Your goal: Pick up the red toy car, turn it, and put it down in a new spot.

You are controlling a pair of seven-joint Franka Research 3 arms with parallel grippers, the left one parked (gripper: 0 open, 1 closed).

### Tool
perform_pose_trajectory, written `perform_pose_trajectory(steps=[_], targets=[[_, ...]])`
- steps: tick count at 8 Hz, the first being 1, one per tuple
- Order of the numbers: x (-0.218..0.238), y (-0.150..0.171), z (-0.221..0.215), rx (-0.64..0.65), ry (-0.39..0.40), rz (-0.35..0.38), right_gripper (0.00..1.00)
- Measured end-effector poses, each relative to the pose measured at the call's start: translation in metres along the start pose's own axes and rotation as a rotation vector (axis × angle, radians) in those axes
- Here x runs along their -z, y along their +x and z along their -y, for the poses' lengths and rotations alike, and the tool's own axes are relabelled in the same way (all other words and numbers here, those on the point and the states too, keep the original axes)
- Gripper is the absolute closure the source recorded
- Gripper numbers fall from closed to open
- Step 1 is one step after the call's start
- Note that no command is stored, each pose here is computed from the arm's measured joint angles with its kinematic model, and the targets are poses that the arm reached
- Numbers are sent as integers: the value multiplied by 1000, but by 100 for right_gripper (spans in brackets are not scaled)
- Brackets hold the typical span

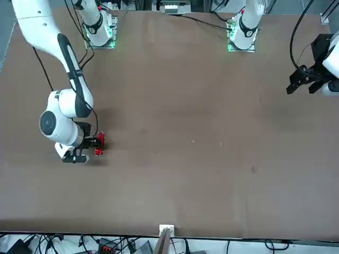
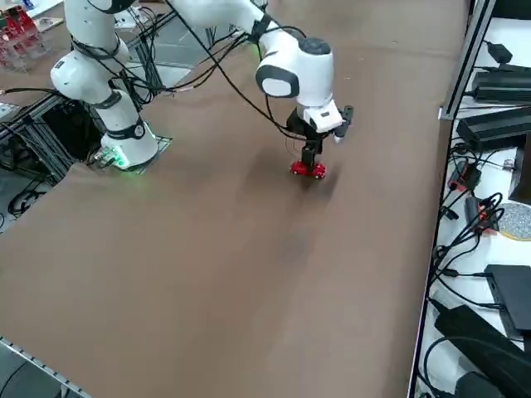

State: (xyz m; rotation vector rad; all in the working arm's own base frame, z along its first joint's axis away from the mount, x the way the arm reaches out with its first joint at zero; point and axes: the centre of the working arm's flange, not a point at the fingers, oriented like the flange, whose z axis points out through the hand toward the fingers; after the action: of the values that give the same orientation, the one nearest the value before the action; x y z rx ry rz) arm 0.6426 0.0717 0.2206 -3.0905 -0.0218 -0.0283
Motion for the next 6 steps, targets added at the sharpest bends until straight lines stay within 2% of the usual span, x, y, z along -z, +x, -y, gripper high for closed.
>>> perform_pose_trajectory(steps=[2, 4, 6], targets=[[-25, -19, -3, -2, 1, -48, 4], [-27, -23, 2, 4, 6, -64, 41], [-22, -23, 4, 6, 6, -68, 49]])
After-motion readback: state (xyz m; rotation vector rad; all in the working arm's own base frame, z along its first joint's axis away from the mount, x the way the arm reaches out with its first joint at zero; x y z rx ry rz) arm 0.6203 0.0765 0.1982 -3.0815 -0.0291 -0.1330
